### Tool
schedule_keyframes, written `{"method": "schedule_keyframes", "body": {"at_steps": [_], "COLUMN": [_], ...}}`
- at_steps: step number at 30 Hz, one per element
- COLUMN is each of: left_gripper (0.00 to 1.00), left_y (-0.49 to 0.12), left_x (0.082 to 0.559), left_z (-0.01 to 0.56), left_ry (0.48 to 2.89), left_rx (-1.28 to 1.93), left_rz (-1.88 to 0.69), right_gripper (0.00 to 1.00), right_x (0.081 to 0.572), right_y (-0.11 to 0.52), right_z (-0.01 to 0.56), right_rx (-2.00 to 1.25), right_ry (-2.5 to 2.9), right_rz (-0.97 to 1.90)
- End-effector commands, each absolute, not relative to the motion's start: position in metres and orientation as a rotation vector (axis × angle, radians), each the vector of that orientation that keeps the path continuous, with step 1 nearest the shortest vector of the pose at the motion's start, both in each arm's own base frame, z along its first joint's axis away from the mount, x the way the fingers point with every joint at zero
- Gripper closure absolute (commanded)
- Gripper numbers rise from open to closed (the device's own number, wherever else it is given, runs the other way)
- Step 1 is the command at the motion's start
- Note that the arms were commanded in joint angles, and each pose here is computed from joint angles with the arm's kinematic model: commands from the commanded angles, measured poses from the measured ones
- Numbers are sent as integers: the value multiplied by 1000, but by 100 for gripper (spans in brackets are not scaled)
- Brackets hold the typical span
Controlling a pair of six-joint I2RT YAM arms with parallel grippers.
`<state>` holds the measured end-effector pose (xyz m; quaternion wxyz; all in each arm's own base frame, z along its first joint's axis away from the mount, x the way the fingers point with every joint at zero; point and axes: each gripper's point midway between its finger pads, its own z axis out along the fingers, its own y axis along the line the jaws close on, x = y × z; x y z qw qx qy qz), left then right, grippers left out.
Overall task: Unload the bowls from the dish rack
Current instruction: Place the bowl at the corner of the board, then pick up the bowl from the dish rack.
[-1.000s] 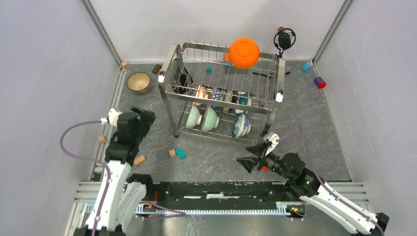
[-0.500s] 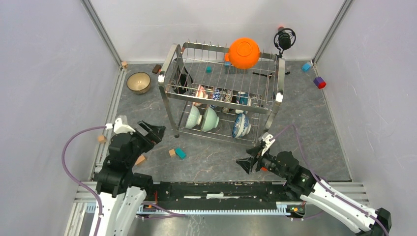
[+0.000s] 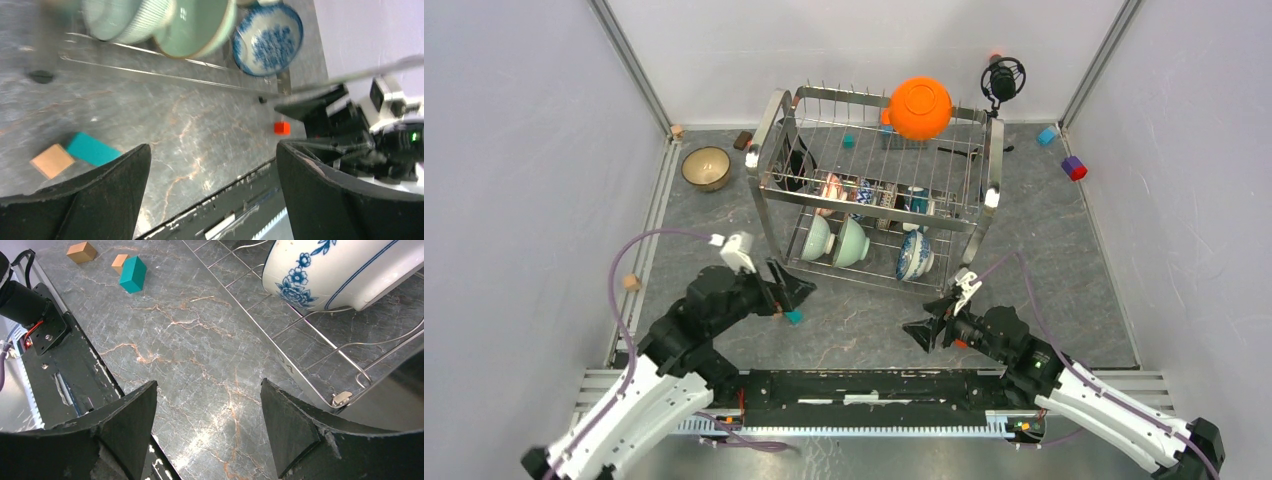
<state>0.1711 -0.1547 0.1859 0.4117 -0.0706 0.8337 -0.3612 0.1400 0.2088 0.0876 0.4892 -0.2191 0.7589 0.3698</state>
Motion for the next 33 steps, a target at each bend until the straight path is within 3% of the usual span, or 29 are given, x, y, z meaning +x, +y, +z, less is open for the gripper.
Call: {"method": "schedule_keyframes", "body": {"at_steps": [1,15,22,33], "left_gripper": [0,3,4,5], "left_y": [-193,-281,-323,-373], "left_x": [174,157,154,185], "left_z": [200,215,209,199], "left_ry": [2006,1756,1678,1622], "left_rx": [-11,295,420,513], "left_rz": [-897,-1041,-983,-815], "right_gripper": [19,20,21,19], "right_x": [144,152,156,151], "right_y": [210,180,150,135], "right_z": [97,155,202,229], "right_rx": [-495,-301,-143,-156], "right_ry": [1805,1697,1558,1510], "right_rz": [914,880,866,824]}}
